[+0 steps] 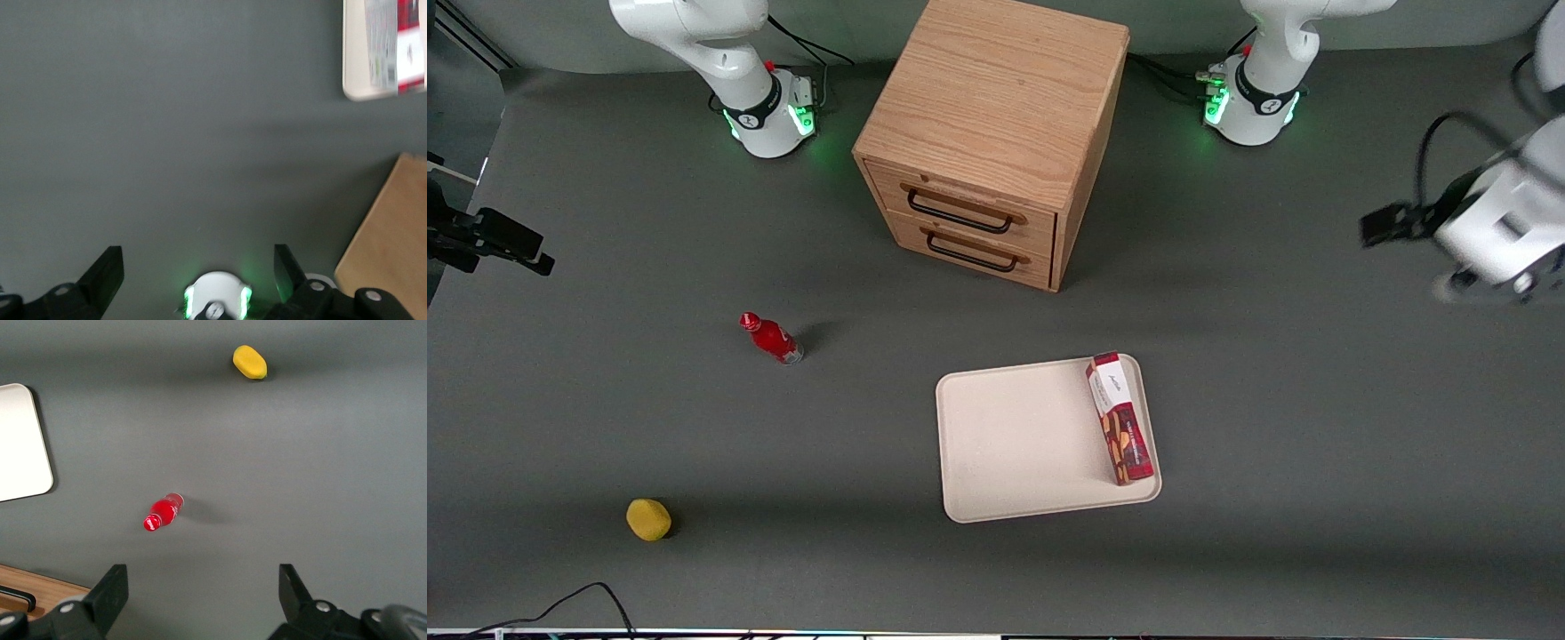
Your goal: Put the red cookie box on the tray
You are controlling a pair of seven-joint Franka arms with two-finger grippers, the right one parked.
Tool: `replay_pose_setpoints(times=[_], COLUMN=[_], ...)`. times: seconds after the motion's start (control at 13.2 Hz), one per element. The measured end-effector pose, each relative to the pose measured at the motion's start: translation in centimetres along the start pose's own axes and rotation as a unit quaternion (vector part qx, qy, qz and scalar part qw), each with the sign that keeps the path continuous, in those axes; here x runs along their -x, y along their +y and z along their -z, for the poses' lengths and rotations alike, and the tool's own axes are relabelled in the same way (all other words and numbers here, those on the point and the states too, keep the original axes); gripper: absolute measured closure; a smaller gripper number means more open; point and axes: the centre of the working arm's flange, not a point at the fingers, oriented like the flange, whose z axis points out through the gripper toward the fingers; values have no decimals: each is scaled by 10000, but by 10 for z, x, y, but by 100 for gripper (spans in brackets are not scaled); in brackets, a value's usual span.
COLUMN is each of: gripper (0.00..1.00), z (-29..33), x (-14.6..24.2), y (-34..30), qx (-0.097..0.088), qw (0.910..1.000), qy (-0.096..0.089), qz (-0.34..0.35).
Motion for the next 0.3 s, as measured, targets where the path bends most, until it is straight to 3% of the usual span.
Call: replay_pose_setpoints(times=[0.15, 0.3], gripper=[0, 0], z=[4, 9], x=[36, 51], y=[-26, -28], qx=[123, 119], qw=[9999, 9996], qy=[46, 111], qz=[-72, -215])
